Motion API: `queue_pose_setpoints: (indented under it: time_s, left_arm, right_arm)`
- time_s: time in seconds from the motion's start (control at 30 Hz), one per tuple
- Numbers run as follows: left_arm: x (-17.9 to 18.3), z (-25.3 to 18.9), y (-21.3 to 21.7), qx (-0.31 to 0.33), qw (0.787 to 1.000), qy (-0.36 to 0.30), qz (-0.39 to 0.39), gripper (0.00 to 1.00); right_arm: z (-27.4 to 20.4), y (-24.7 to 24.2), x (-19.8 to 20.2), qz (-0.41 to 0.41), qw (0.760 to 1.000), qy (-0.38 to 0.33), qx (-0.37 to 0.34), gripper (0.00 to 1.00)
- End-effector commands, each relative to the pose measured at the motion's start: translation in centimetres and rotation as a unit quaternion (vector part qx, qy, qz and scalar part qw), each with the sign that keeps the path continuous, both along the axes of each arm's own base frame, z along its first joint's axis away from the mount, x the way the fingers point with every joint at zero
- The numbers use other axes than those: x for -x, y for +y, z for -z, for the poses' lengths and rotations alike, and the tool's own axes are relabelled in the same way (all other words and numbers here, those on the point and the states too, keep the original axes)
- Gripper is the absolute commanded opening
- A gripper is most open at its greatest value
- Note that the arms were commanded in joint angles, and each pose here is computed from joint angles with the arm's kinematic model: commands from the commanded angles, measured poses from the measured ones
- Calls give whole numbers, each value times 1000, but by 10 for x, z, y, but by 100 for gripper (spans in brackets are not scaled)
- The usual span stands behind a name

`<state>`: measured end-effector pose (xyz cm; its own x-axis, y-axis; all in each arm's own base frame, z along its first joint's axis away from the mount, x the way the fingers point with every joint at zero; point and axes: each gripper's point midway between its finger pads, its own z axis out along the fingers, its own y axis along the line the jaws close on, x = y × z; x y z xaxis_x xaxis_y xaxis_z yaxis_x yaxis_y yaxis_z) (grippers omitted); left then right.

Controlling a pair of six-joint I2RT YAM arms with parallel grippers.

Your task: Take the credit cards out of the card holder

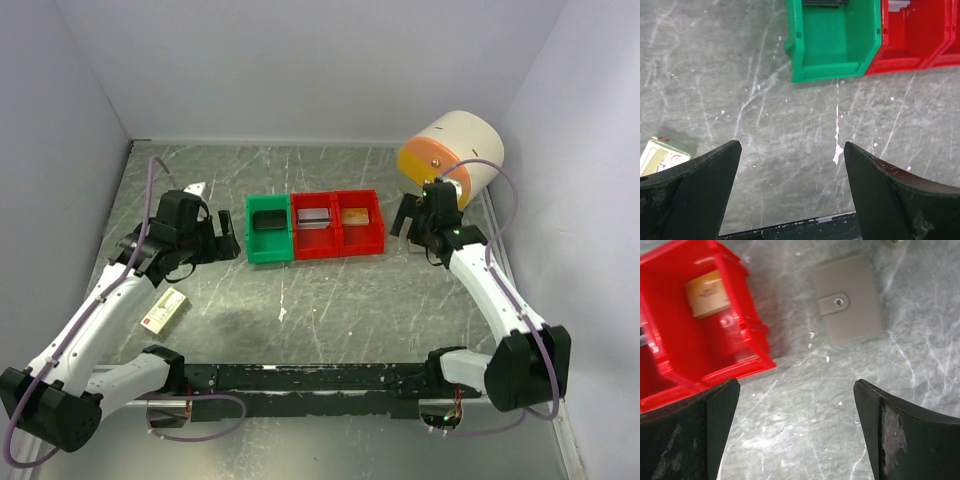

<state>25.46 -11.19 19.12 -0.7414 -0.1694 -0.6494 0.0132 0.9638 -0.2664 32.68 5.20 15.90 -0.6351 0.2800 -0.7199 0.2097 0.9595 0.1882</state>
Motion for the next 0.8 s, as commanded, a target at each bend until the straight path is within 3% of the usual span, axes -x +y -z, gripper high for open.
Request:
queue_pose_setpoints:
  time_s: [0.0, 0.1, 0.2, 0.43, 0.77]
  left_arm:
    - [5, -6, -22, 46, 998, -7, 36, 96]
    - [9, -7, -26, 58, 997, -7, 40, 96]
    - [13, -10, -28, 70, 997, -12, 41, 96]
    - [18, -19, -26, 84, 996, -25, 33, 96]
    - [16, -21, -27, 85, 996, -24, 30, 96]
  right_arm:
    - [30, -23, -1, 53, 997, 53, 20, 100]
    - [47, -36, -9, 82, 993, 70, 41, 99]
    - [60, -48, -18, 100, 990, 83, 61, 91]
    - [60, -66, -40, 129, 986, 59, 91, 80]
    - [78, -67, -66, 109, 988, 49, 95, 68]
